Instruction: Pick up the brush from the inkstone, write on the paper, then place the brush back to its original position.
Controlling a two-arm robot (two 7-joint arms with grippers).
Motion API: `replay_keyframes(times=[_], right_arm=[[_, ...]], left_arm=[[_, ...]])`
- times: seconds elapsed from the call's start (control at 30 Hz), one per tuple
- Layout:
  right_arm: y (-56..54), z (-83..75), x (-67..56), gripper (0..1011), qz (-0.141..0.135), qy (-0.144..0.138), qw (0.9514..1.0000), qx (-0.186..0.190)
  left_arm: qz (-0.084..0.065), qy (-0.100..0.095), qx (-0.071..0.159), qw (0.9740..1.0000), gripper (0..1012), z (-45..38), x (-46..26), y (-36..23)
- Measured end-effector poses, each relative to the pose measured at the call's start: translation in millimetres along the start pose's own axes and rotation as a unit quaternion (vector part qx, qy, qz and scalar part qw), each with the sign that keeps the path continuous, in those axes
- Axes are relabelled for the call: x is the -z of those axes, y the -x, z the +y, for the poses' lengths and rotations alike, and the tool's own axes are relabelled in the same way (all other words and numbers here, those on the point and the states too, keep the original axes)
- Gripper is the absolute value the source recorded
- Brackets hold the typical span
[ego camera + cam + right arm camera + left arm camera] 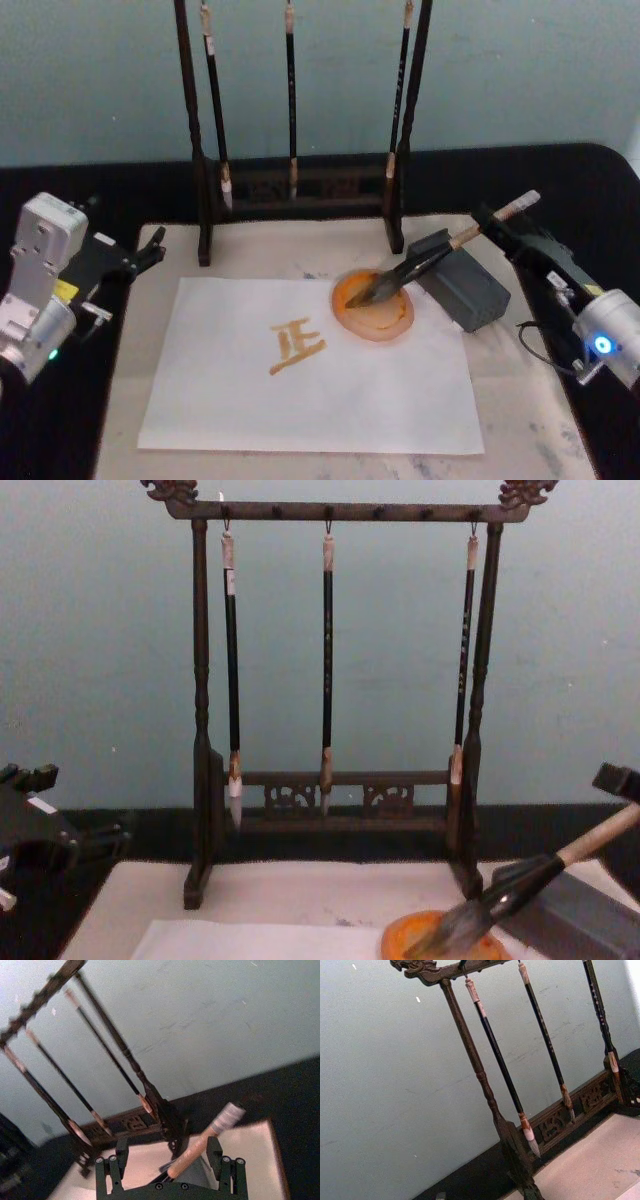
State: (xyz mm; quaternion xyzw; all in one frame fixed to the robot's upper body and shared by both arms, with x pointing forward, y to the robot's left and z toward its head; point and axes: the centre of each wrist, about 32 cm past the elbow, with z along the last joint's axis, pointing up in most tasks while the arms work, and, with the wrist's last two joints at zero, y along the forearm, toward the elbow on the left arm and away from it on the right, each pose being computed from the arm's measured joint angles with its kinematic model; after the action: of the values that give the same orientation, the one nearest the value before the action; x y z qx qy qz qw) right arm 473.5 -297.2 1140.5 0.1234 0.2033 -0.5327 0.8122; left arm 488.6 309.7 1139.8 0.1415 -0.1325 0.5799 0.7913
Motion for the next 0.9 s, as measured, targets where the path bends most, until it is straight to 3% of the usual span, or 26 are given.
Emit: replay_keyframes(times=[0.03,0.07,0.23,0.33,0.43,0.47,0.53,0.57,0.6,0.63,0.8,0.9], right_arm=[[0.0,0.0,0.0,1000,0.0,0.0,1.0,0.0],[1.9,2.6,-1.0,1000,-0.032,0.001,0.9995,0.0],[6.1,9.5,-2.7,1000,-0.113,0.004,0.9936,0.001],[8.9,14.6,-1.7,1000,-0.172,0.008,0.9851,0.004],[10.7,17.3,-0.4,1000,-0.204,0.009,0.9789,0.007],[12.0,19.0,1.0,1000,-0.224,0.011,0.9745,0.009],[13.1,20.5,2.5,1000,-0.242,0.012,0.9703,0.011],[14.1,22.1,4.0,1000,-0.26,0.014,0.9654,0.013],[14.1,22.1,4.0,1000,-0.26,0.014,0.9654,0.013],[15.2,23.4,5.4,1000,-0.277,0.015,0.9607,0.015],[17.4,26.0,10.4,1000,-0.321,0.02,0.9466,0.02],[17.8,26.5,11.5,1000,-0.333,0.021,0.9424,0.022]], left_arm=[[0.0,0.0,0.0,1.0,1009,0.0,0.0,0.0],[0.0,0.0,0.0,1.0,1010,0.0,0.0,0.0],[0.0,0.0,0.0,1.0,1010,0.0,0.0,0.0],[0.0,0.0,0.0,1.0,1010,0.0,0.0,0.0],[0.0,0.0,0.0,1.0,1009,0.0,0.0,0.0],[0.0,0.0,0.0,1.0,1010,0.0,0.0,0.0],[0.0,0.0,0.0,1.0,1010,0.0,0.0,0.0],[0.0,0.0,0.0,1.0,1010,0.0,0.0,0.0],[0.0,0.0,0.0,1.0,1010,0.0,0.0,0.0],[0.0,0.0,0.0,1.0,1010,0.0,0.0,0.0],[0.0,0.0,0.0,1.0,1010,0.0,0.0,0.0],[0.0,0.0,0.0,1.0,1010,0.0,0.0,0.0]])
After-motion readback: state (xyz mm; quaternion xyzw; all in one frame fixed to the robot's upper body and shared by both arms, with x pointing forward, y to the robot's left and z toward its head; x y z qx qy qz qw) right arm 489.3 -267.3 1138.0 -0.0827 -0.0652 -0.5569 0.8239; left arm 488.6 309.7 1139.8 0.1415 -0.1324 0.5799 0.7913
